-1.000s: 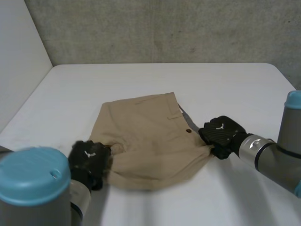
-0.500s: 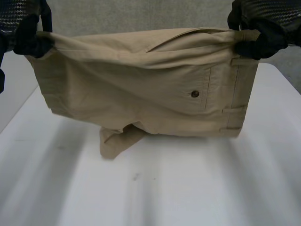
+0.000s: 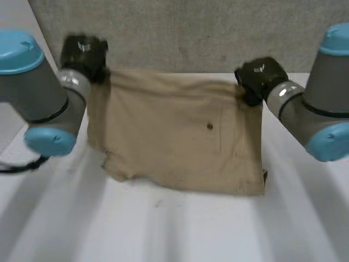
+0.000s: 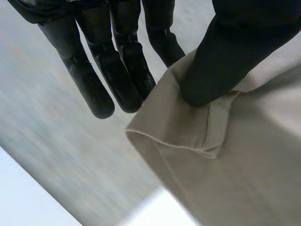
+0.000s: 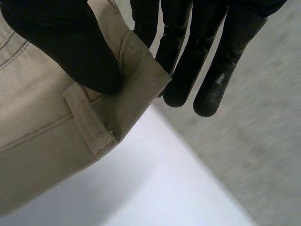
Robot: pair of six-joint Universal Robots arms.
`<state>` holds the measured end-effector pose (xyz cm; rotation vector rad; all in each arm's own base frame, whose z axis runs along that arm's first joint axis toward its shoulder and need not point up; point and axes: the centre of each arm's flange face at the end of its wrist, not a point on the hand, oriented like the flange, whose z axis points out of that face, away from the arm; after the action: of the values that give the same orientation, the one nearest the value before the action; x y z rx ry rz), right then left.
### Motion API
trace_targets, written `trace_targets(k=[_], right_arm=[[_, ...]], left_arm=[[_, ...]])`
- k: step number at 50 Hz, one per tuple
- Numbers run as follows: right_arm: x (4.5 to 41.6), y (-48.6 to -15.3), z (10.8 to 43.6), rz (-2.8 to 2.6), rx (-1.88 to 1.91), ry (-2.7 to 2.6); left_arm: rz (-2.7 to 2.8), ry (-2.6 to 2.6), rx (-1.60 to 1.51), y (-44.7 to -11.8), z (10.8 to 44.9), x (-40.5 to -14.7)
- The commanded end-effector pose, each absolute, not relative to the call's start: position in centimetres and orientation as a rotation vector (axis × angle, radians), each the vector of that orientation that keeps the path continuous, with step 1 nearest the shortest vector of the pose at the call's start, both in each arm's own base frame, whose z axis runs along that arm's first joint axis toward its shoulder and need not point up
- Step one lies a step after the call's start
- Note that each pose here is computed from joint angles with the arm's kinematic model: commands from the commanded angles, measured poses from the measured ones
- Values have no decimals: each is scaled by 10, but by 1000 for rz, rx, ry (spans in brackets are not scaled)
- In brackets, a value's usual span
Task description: Fold the shorts.
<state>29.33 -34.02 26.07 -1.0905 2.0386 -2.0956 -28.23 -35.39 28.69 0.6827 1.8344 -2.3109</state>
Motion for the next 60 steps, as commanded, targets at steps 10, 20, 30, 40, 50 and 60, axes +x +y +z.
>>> trace_targets(k=[10, 20, 30, 40, 50, 60], right_arm=[[309, -348, 418, -2926, -521, 1097], [314, -349, 346, -2665, -776, 1470], [313, -335, 186, -2031, -1166, 2017], [294, -302, 162, -1772, -1297, 2207], [270, -261, 188, -1636, -1329, 2296], [231, -204, 192, -1289, -1631, 2436]], left_arm=[[-2853, 955, 135, -350, 447, -293], [-2723, 1579, 335, -358, 345, -290], [-2278, 2088, 665, -317, 195, -282], [-1901, 2238, 901, -283, 139, -271], [-1744, 2255, 1015, -239, 178, -248], [-1168, 2447, 1308, -164, 164, -221]])
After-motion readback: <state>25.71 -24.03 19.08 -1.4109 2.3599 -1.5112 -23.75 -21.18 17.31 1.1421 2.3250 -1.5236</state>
